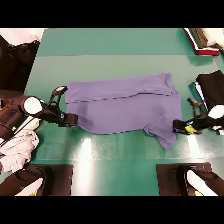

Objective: Fold the shirts.

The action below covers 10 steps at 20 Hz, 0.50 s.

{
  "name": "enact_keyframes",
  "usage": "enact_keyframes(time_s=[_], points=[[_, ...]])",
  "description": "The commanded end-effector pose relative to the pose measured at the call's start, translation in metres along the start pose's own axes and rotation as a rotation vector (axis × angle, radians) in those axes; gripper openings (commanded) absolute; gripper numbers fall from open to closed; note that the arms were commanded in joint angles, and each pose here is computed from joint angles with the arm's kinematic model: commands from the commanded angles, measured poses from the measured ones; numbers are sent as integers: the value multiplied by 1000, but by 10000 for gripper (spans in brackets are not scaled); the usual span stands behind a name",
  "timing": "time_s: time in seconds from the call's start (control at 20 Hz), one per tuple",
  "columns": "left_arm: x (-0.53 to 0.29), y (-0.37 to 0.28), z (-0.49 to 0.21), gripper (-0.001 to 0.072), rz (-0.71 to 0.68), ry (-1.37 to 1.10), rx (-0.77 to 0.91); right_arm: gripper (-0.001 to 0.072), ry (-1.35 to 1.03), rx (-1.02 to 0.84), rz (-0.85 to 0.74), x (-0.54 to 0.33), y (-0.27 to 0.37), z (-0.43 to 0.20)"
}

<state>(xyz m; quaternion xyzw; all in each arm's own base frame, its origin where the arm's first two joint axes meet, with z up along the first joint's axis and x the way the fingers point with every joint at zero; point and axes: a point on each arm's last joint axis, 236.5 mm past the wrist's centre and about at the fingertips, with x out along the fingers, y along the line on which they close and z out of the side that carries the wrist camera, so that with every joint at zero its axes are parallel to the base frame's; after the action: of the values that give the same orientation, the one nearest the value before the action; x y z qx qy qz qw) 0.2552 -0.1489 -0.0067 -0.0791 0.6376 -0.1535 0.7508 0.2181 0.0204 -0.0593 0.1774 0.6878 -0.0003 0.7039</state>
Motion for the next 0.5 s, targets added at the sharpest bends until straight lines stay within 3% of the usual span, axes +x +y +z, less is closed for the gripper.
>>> enact_keyframes(time_s=[0.0, 0.45], points=[[-35, -13, 9, 31, -10, -42, 56, 17, -71, -23, -22, -61, 0, -3], [-114, -22, -26, 31, -24, -191, 55, 15, -319, -48, -20, -153, 14, -4]])
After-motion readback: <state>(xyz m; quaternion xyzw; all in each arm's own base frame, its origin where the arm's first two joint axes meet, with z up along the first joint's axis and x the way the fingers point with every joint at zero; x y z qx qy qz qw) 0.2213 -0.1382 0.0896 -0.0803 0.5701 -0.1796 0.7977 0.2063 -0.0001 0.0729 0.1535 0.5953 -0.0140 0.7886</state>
